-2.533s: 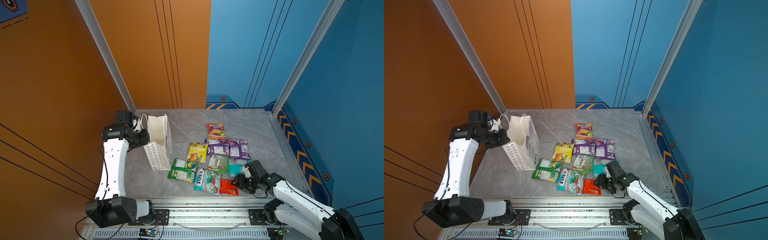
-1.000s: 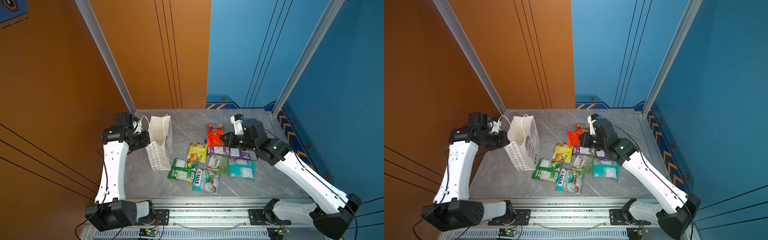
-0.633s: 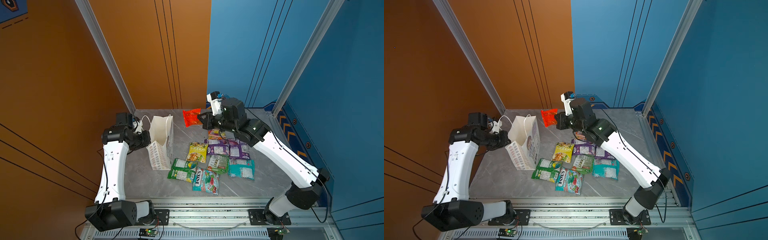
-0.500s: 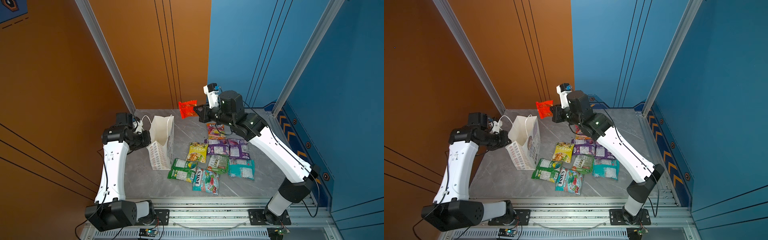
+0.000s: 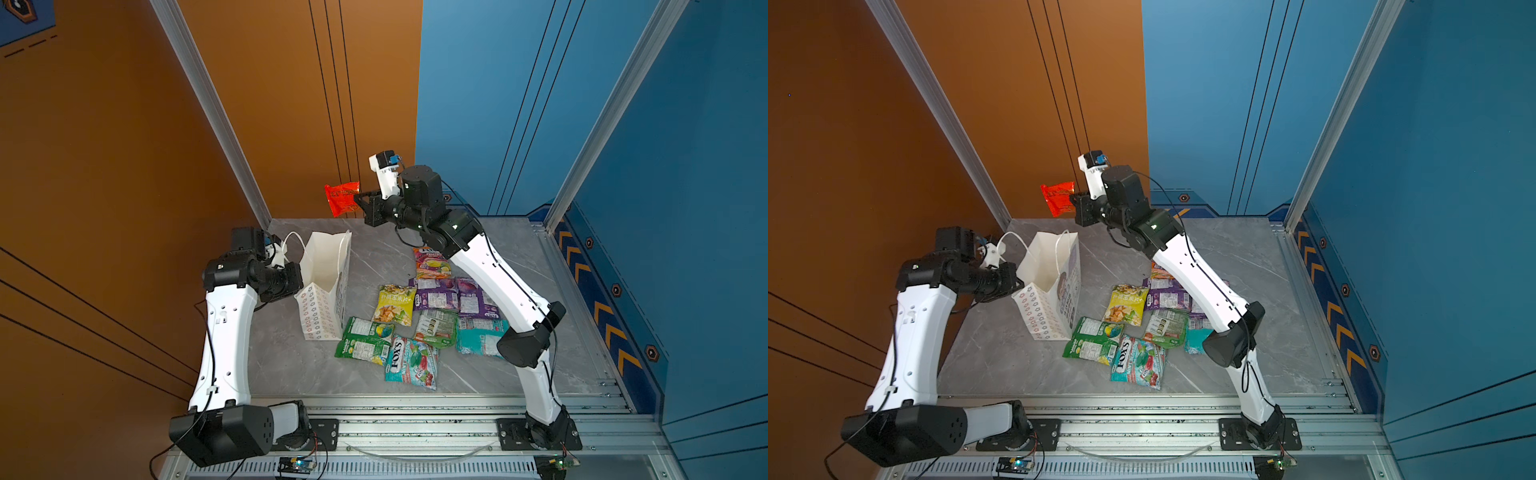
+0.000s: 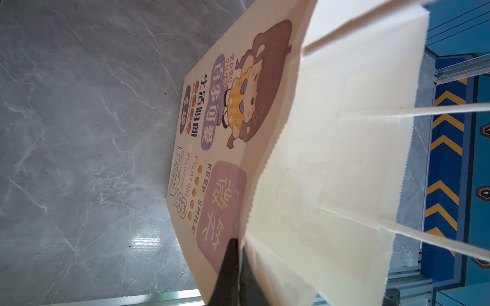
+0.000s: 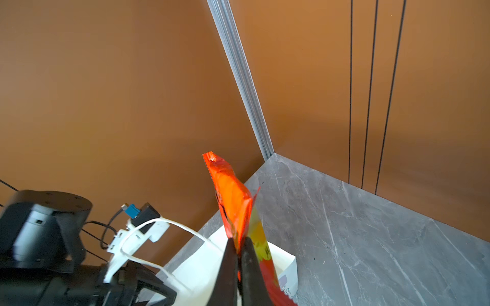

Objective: Place the snacks into the paper bag
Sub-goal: 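Lift the red packet with the right gripper and carry it over the bag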

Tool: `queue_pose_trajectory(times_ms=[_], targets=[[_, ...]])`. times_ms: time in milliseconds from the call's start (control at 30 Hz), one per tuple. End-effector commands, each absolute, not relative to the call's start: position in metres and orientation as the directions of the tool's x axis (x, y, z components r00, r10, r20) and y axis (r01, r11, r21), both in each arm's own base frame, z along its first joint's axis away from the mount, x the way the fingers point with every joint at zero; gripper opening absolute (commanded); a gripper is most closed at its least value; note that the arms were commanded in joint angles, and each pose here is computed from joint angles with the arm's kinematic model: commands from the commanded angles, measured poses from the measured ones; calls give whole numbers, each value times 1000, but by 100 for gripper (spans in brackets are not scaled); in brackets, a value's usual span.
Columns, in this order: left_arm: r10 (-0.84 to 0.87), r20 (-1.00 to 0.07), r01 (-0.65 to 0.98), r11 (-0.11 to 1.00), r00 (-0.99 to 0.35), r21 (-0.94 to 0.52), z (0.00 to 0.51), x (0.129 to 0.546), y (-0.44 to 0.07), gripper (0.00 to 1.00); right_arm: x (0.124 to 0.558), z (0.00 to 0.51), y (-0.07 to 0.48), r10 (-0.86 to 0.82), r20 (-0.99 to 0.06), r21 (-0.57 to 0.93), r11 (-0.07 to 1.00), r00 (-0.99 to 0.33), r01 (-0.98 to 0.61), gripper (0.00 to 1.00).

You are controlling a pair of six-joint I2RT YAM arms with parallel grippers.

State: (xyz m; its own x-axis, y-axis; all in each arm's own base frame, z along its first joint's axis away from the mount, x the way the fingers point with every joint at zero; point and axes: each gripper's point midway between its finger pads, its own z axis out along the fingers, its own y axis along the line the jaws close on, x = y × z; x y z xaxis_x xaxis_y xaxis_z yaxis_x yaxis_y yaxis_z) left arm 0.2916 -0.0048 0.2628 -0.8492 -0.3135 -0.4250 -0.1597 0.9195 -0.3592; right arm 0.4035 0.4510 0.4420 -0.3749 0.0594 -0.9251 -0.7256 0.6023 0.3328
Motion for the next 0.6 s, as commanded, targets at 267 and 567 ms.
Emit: queue_pose_trajectory(times_ms=[267,567], targets=[[-295,-435,-126,918,-851,-377,266,289,-10,4,388,417,490,-77,-965,159,586,-250,-795,0],[-295,-437,-126,918,-850,-376,267,289,-9,4,392,388,489,-179,-951,84,636,-252,-767,0]])
